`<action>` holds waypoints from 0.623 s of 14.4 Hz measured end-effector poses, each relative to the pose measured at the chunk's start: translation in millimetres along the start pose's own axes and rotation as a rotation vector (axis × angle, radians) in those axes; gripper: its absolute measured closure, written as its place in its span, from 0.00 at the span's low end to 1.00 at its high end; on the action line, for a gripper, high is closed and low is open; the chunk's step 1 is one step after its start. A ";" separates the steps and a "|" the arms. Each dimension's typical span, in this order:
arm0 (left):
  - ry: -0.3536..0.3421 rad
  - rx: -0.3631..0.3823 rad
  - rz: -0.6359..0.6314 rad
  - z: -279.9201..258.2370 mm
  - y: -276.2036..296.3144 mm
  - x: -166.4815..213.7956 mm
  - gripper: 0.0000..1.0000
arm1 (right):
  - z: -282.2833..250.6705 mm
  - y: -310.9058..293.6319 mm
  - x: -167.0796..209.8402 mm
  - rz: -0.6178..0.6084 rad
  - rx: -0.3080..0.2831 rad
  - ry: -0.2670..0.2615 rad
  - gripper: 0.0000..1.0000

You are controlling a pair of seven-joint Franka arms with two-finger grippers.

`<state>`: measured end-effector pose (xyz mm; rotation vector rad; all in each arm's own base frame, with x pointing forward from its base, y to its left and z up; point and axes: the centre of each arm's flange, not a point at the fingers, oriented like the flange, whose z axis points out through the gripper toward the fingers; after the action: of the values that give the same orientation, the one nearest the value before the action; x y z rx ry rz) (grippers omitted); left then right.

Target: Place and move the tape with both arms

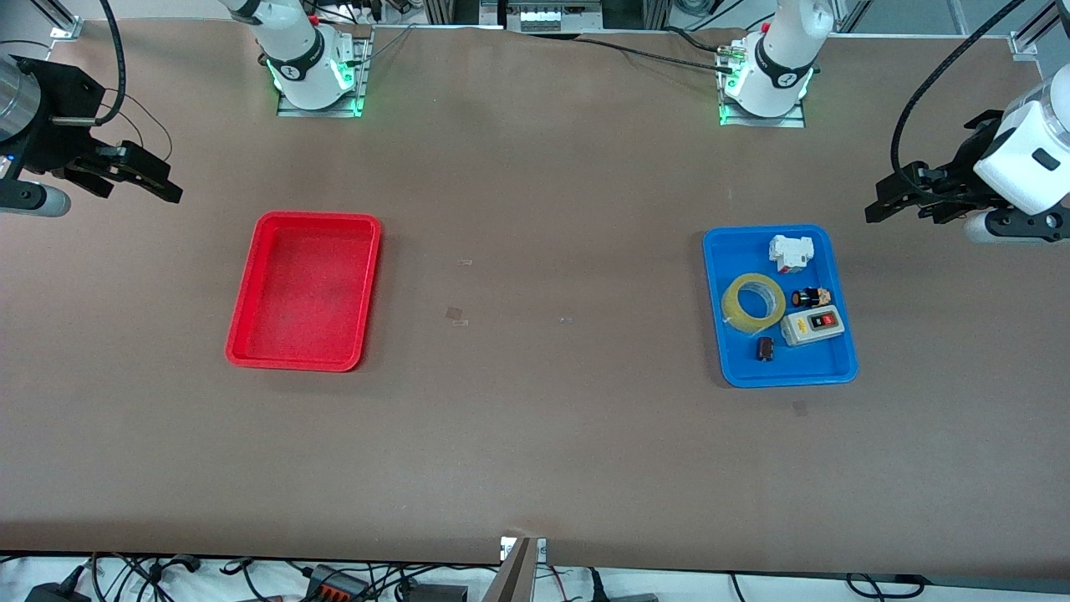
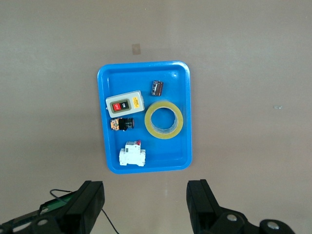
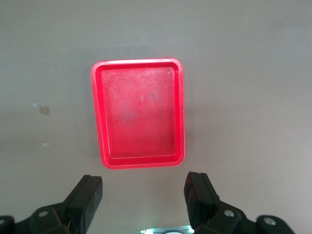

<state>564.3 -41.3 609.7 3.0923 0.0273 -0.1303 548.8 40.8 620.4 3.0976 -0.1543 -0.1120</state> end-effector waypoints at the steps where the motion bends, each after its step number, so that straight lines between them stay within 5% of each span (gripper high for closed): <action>1: 0.000 0.000 0.001 0.0 0.7 -0.1 0.00 | 0.4 0.0 0.2 0.000 0.000 -0.001 0.01; 9: -0.002 0.001 0.009 0.7 4.2 -0.2 0.00 | 0.5 -0.1 0.3 0.000 0.000 -0.001 0.01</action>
<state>564.1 -45.5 609.3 3.0926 0.0136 -0.1328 549.1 40.8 619.9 3.0975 -0.1540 -0.1131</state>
